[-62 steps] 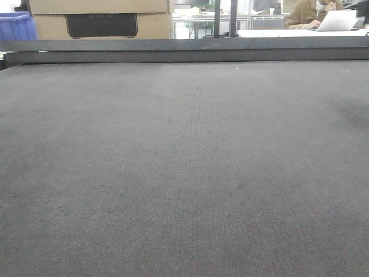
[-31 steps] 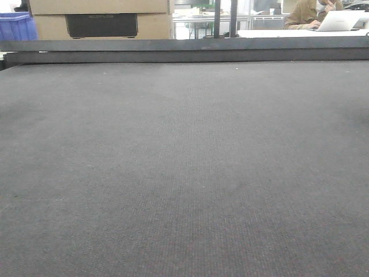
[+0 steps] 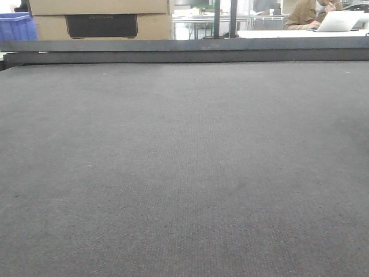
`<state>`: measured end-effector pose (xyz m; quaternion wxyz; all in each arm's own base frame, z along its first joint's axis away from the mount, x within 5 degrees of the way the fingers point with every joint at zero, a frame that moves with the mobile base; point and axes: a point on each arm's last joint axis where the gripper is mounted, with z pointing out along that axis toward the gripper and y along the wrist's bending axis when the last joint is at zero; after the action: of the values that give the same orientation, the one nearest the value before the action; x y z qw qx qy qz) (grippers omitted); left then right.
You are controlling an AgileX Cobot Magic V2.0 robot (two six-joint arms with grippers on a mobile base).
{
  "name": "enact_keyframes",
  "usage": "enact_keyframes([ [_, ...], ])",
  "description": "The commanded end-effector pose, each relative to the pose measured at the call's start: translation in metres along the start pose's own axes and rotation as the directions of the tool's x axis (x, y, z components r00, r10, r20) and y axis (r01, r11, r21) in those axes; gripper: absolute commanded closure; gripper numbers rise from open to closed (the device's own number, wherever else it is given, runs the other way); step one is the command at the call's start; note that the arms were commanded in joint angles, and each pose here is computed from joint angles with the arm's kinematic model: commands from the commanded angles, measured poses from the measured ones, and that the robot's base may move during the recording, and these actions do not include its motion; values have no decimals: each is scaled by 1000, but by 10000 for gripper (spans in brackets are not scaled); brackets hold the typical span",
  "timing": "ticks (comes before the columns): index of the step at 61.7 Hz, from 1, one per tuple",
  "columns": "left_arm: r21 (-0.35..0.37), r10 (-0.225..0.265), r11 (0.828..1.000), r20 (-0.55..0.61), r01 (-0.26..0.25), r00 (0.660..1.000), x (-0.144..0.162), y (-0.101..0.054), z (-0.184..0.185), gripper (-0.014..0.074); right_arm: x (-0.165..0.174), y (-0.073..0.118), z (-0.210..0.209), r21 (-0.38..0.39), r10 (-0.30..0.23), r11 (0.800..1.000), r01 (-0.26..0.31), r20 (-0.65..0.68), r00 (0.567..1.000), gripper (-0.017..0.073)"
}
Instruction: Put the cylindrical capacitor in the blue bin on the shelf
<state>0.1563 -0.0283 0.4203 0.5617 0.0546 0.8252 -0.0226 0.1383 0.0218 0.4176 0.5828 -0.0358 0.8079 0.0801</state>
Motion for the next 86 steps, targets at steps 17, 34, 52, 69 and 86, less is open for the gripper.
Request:
enact_keyframes([
  [17, -10, -23, 1000, 92, 24, 996, 9, 10, -59, 704, 7, 5, -76, -15, -63, 998, 66, 147, 987, 712],
  [34, -14, -24, 1000, 79, 26, 997, 11, 11, -60, 704, 10, 3, -87, 3, -81, 997, 82, 169, 982, 712],
  [52, -16, -22, 1000, 80, 24, 997, 11, 11, -60, 704, 8, 3, -88, 3, -81, 997, 82, 185, 979, 712],
  [69, -16, -22, 1000, 80, 24, 997, 11, 11, -60, 704, 8, 3, -88, 3, -81, 997, 82, 185, 979, 712],
  [86, -18, -20, 1000, 80, 22, 997, 11, 11, -60, 704, 8, 3, -88, 3, -81, 997, 82, 185, 979, 712],
])
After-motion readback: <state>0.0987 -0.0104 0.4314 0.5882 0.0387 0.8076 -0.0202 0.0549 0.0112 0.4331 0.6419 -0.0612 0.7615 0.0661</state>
